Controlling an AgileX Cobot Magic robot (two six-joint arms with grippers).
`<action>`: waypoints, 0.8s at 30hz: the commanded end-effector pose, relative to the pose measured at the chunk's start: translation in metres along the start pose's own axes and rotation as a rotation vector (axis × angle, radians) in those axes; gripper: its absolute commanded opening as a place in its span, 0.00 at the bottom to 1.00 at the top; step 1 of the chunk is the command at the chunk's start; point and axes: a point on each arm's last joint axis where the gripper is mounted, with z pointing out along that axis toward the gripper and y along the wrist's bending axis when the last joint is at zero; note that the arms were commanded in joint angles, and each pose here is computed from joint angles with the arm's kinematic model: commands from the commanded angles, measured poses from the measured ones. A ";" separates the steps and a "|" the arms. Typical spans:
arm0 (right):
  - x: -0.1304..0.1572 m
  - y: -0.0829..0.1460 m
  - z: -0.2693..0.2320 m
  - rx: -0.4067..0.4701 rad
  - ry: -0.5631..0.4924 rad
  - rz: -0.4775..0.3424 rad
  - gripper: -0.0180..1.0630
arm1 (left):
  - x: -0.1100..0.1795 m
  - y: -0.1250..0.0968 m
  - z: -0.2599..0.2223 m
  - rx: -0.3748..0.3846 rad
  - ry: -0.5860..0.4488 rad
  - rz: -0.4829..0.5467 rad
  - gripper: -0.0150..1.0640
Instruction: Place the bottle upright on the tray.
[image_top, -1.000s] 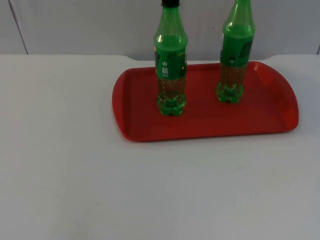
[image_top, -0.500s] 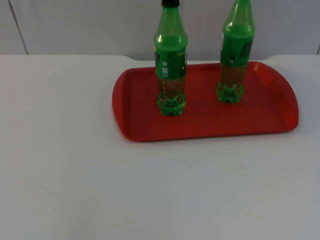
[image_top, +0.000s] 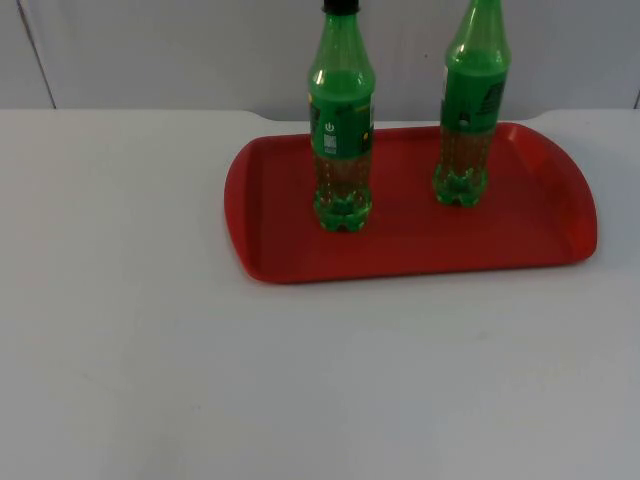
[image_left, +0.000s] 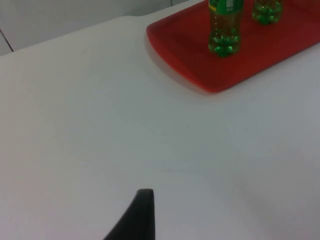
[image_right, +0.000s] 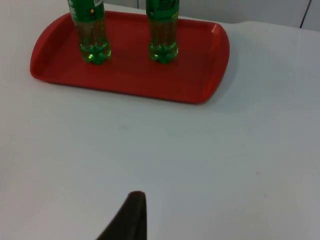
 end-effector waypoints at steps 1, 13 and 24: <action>0.001 0.000 0.000 -0.007 -0.003 -0.012 0.99 | 0.000 0.000 0.001 0.004 -0.009 -0.002 0.97; 0.001 0.000 0.000 0.005 -0.002 -0.007 0.99 | 0.000 0.000 0.001 0.004 -0.009 -0.002 0.97; 0.001 0.002 0.000 0.149 0.005 0.068 0.99 | 0.000 0.000 0.001 0.004 -0.009 -0.002 0.97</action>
